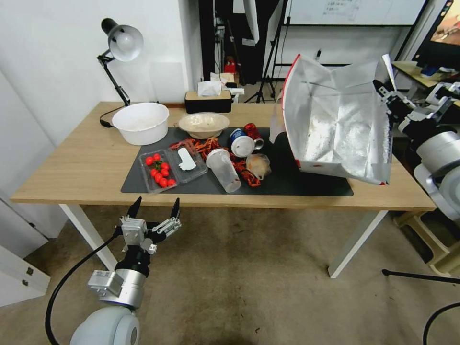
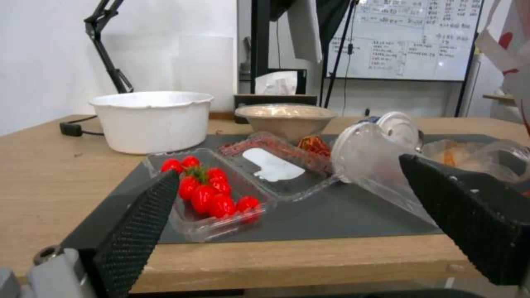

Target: Pick up the food delivery bag from the floor and place it on the table.

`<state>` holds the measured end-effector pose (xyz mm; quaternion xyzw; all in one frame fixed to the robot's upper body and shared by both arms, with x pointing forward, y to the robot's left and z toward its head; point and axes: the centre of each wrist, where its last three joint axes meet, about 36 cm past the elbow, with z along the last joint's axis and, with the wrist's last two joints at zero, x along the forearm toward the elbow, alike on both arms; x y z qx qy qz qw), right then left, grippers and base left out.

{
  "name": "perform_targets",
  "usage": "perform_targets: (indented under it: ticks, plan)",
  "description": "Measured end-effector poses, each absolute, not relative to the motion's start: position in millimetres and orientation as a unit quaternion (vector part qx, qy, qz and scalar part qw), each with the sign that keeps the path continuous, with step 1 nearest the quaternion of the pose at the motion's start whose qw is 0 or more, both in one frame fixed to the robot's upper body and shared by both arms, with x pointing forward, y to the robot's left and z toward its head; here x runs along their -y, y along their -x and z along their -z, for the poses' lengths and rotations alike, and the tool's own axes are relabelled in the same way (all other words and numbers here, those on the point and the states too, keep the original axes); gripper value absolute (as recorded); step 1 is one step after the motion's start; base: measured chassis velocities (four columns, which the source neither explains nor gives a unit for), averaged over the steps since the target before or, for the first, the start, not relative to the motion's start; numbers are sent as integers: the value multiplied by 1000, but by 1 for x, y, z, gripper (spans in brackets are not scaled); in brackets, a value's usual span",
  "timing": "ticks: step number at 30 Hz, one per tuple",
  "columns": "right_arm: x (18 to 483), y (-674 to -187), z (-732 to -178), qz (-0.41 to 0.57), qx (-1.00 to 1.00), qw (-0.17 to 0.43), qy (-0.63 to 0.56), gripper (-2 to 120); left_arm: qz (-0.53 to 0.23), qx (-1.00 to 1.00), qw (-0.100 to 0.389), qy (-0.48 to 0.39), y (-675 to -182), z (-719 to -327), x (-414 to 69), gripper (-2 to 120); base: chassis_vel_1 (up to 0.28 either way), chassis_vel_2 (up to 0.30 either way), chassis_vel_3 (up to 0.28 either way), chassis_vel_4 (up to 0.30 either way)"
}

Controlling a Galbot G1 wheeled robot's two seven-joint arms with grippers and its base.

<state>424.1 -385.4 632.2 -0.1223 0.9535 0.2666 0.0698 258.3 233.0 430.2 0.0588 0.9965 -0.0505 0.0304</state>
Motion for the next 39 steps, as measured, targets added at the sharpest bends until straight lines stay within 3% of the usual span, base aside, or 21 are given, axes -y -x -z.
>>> perform_targets:
  ticks: [39]
  plan:
    - [396,-428,-610,-245,-964,54,92,0,50,-996,33,-63,-259,-432,-233,99,0,0,0,0]
